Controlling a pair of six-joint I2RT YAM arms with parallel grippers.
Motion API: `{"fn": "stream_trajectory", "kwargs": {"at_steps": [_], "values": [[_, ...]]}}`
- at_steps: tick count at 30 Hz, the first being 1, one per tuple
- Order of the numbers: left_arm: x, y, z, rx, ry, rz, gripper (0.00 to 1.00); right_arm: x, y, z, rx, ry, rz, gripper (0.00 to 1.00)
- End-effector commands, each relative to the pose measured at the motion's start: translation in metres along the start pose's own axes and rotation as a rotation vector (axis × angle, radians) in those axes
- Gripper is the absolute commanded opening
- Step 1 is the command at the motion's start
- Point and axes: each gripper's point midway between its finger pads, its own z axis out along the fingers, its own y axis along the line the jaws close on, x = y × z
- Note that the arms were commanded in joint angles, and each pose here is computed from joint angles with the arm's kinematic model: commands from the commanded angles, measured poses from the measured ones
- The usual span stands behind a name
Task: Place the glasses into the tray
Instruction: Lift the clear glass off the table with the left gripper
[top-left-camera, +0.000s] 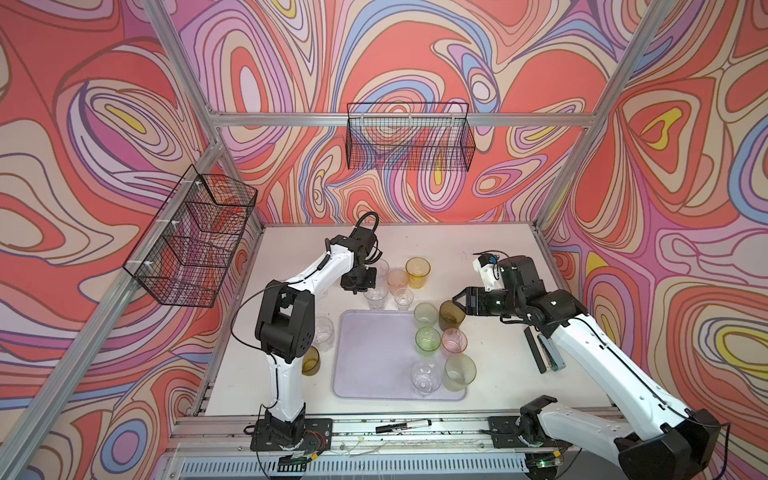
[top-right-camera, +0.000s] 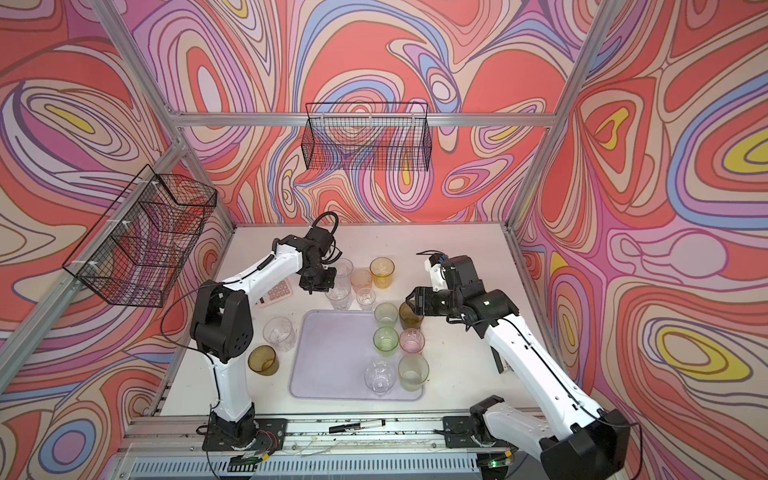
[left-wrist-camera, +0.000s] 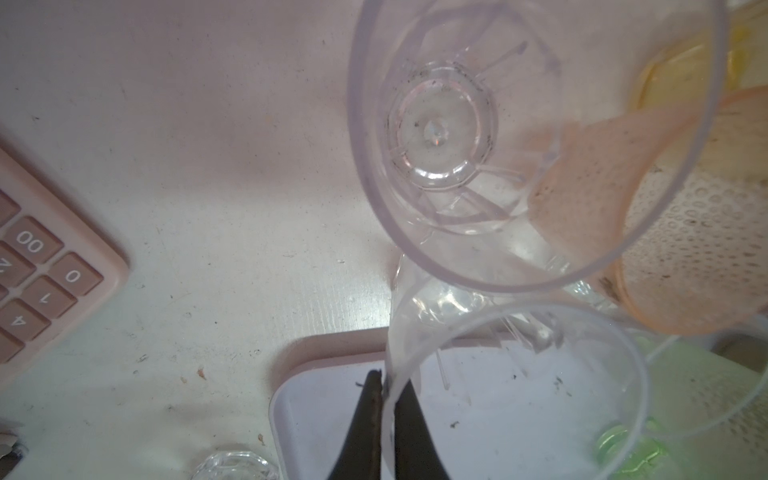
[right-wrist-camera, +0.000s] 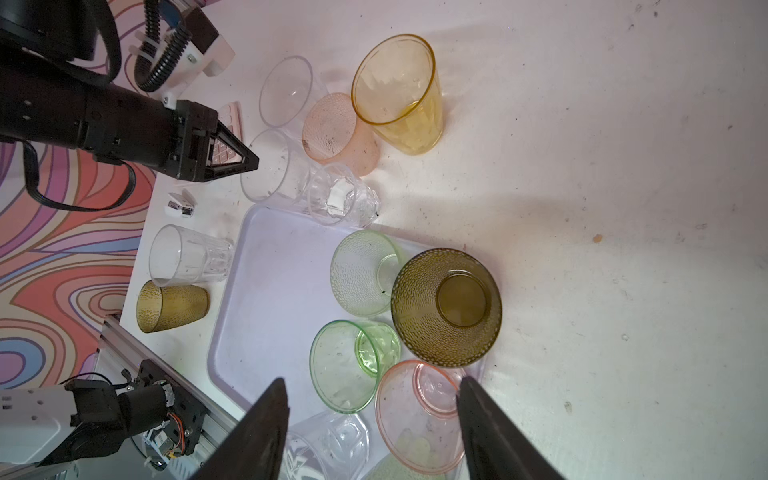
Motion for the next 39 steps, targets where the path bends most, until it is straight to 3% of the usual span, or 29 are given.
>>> {"fn": "stream_trajectory", "kwargs": {"at_steps": [1,16,39], "values": [[-0.003,0.002,-0.016,-0.007,-0.019,-0.006,0.05,-0.005,0.0,-0.002,0.007,-0.015,-0.005,0.67],[0.001,0.002,-0.058,0.008,-0.057,0.015,0.0,-0.005,0.0,-0.004,0.005,-0.021,0.002,0.67],[0.045,0.008,-0.087,0.035,-0.003,0.031,0.0,-0.008,0.001,-0.006,0.0,-0.047,-0.001,0.67]]}}
